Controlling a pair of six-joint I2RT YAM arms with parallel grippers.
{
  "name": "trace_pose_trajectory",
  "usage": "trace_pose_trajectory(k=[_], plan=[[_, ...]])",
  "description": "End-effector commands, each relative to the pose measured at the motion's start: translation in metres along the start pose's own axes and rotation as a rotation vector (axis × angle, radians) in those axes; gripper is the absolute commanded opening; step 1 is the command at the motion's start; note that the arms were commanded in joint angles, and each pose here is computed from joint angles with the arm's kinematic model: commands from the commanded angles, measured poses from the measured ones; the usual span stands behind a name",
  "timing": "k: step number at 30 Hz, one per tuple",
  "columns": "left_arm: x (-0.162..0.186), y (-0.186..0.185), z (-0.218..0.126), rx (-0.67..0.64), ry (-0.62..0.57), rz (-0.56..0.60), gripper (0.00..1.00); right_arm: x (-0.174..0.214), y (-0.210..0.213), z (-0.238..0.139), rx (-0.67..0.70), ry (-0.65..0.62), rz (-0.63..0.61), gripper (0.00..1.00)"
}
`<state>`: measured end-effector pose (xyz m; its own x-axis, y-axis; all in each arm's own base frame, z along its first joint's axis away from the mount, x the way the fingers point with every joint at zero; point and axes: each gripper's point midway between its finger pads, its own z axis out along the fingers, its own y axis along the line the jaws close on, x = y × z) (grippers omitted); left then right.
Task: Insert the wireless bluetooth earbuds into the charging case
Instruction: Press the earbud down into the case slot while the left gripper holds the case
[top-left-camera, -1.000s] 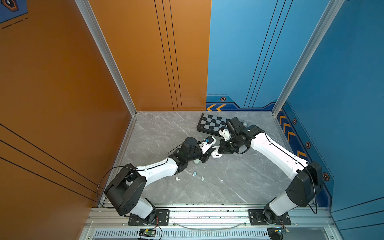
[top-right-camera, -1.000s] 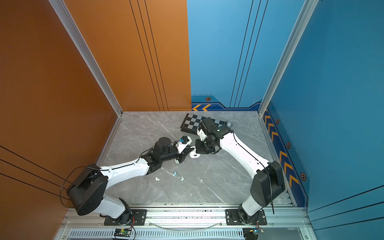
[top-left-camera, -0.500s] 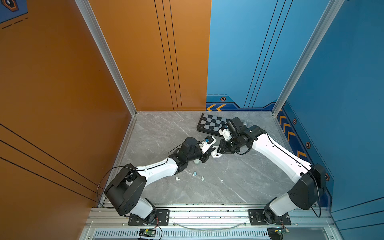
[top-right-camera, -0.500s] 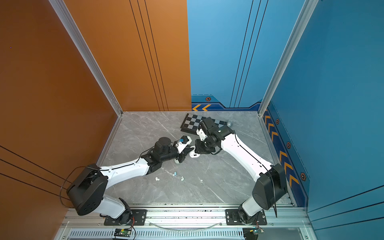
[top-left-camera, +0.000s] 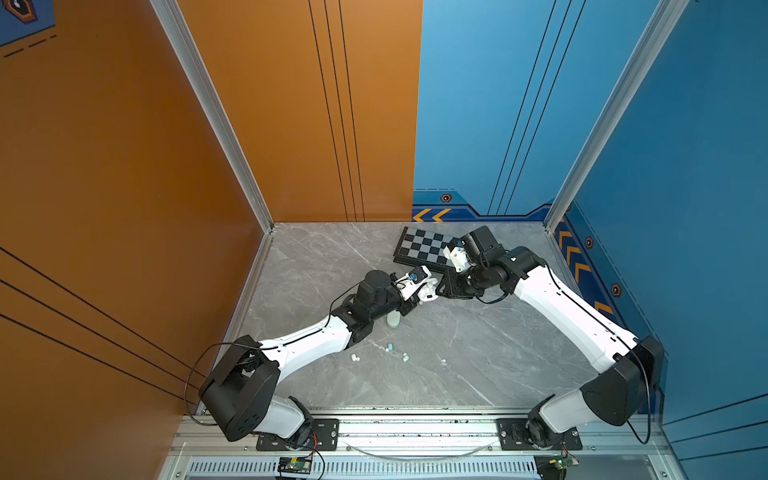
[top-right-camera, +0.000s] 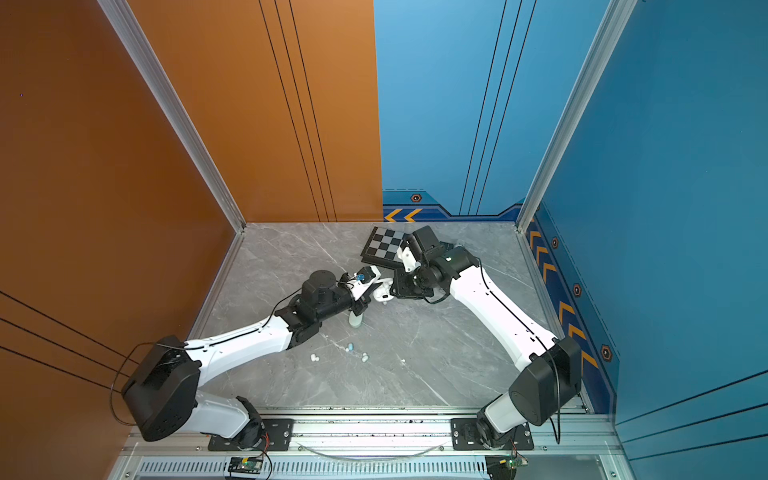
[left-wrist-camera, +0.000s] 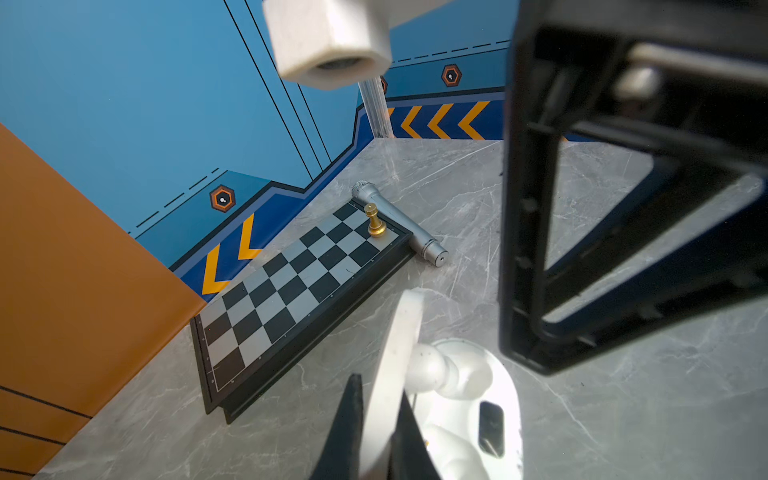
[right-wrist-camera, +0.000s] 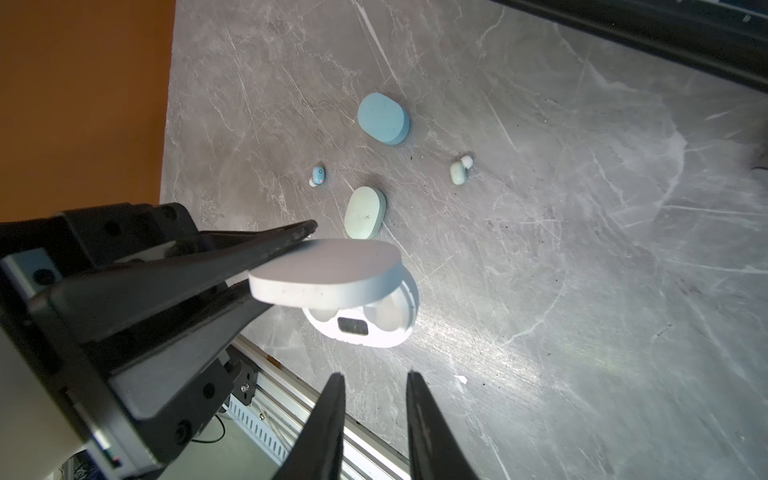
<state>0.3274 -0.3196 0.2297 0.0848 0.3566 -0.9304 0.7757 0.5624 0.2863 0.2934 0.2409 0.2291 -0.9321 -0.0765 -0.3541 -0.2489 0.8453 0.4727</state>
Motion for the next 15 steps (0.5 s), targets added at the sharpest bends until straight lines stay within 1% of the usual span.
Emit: trace_pose_trajectory(k=[1,6,10,15], plan=[[-0.031,0.007,-0.005,-0.039,-0.067,0.051,0.00,-0.012,0.006,-0.012,-0.009,-0.056,0.007,0.31],[-0.035,0.010,-0.007,-0.059,-0.070,0.081,0.00,-0.016,0.008,-0.015,-0.018,-0.080,0.009,0.33],[-0.038,0.009,-0.008,-0.063,-0.073,0.114,0.00,-0.021,0.011,-0.017,-0.028,-0.102,-0.006,0.36],[-0.046,0.010,-0.008,-0.067,-0.088,0.114,0.00,-0.027,0.012,-0.016,-0.036,-0.121,-0.001,0.39]])
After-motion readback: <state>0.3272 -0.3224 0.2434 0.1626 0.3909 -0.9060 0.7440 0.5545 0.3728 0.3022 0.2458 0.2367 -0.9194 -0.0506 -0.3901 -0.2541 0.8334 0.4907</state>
